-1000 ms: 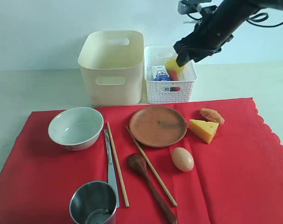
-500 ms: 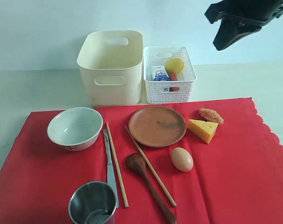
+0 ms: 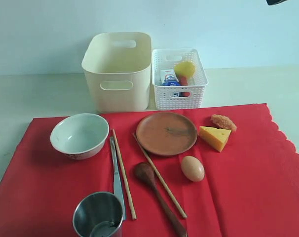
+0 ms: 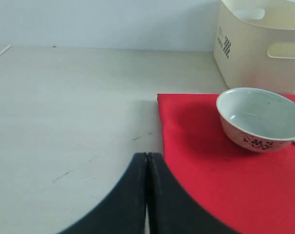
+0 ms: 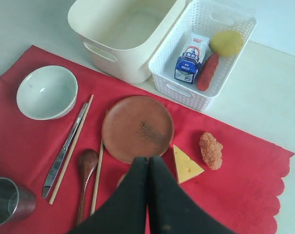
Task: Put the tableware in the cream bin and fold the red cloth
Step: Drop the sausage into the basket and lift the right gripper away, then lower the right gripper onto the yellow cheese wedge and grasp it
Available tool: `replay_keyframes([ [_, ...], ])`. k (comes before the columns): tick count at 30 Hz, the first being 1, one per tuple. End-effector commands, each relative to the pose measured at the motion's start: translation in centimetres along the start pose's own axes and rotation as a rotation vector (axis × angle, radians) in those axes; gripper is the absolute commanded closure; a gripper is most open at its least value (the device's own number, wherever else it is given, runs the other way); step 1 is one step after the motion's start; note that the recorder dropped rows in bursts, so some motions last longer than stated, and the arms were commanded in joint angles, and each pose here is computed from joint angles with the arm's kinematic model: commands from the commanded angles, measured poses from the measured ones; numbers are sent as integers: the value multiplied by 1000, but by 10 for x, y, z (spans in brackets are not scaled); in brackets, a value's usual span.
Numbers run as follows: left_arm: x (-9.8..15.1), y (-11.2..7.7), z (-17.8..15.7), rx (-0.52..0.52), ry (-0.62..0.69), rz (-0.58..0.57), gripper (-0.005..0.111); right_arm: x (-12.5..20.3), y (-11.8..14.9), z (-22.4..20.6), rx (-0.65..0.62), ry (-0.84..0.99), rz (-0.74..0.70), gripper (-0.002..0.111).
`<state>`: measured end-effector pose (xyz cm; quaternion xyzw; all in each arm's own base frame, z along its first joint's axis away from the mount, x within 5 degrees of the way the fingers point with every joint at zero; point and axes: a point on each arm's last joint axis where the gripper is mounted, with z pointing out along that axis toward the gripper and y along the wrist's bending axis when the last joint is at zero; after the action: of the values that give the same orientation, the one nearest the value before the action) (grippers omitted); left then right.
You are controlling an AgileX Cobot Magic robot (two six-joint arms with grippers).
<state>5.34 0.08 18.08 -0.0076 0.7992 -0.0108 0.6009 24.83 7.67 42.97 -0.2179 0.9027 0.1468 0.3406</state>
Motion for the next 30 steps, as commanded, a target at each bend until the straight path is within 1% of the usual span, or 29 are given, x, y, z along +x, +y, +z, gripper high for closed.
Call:
replay_keyframes([
  [1, 0, 0, 0, 1, -13, -2, 107, 0, 2, -2, -6, -17, 2, 108],
  [18, 0, 0, 0, 1, -13, -2, 107, 0, 2, -2, -4, -22, 0, 108],
  [20, 0, 0, 0, 1, -13, -2, 107, -6, 0, -2, 13, -83, 1, 108],
  [21, 0, 0, 0, 1, -13, -2, 107, -10, -1, -2, 17, -129, 36, 108],
  [22, 0, 0, 0, 1, -13, -2, 107, -12, 1, -2, -5, -147, 95, 108],
  [25, 0, 0, 0, 1, -13, -2, 107, -19, 3, 4, -64, -194, 152, 108],
  [27, 0, 0, 0, 1, -13, -2, 107, -21, 2, 12, -87, -190, 174, 108],
  [30, 0, 0, 0, 1, -13, -2, 107, -19, -3, 33, -105, -102, 187, 108],
])
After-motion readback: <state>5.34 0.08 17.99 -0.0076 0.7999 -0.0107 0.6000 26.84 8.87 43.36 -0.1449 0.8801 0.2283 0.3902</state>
